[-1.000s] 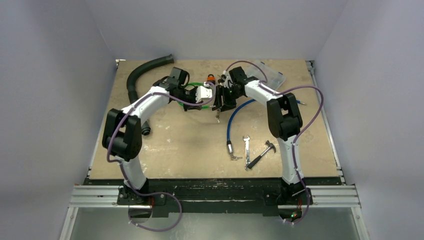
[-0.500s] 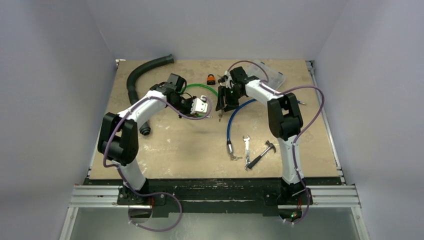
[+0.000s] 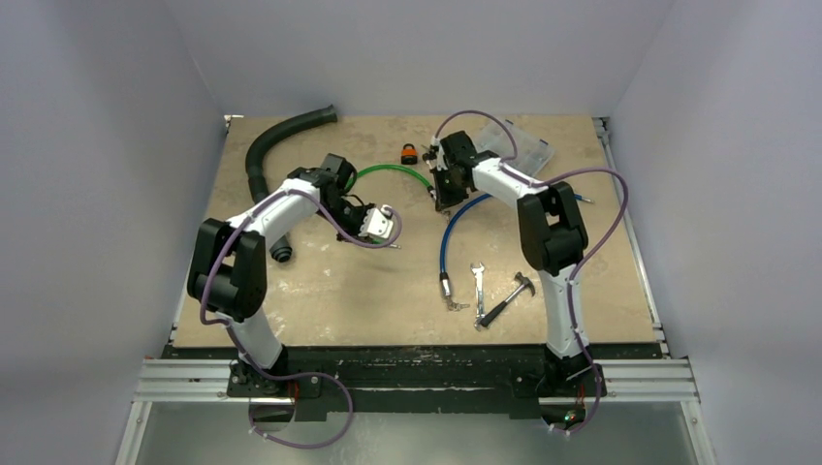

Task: Lock with the key
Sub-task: Pick up the lock from the center of the board.

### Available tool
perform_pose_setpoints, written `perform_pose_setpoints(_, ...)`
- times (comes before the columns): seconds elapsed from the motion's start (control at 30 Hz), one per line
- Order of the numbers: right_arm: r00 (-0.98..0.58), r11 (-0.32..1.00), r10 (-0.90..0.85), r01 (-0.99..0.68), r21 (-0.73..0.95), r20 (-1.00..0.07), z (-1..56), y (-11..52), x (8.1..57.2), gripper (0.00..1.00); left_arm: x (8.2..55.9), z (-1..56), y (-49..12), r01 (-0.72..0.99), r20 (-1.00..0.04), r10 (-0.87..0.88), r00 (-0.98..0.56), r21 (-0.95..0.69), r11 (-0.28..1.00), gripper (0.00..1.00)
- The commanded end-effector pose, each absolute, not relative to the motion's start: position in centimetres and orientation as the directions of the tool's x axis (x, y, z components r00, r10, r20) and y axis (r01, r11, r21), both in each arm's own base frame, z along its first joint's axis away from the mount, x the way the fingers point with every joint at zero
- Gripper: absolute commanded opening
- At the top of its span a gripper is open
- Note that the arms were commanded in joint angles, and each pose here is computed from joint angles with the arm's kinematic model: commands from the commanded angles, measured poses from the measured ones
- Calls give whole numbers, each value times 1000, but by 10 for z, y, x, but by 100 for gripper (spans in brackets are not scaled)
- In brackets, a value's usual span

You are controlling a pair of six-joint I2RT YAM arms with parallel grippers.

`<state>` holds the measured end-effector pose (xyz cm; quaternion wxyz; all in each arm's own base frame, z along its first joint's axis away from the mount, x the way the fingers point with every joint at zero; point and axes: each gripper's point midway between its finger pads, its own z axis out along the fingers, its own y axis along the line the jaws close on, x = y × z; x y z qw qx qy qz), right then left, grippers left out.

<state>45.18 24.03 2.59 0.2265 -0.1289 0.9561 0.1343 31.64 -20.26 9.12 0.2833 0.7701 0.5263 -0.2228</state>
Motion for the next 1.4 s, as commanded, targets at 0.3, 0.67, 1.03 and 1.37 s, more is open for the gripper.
perform_pose_setpoints(0.3,-631,883,-314,-469,26,-709,102,220,454,0,380,169,-226,958,-825,505,255,287,-15,68)
perform_pose_setpoints(0.67,-388,812,-397,-571,-121,-832,153,228,447,0,483,184,-265,770,-699,420,579,639,2,79)
perform_pose_setpoints(1.03,-316,764,-420,-629,-144,-851,169,248,424,0,529,165,-291,626,-560,482,674,779,30,73)
perform_pose_setpoints(1.37,-294,724,-387,-684,-91,-874,180,260,410,0,525,154,-284,616,-520,492,698,787,-41,10)
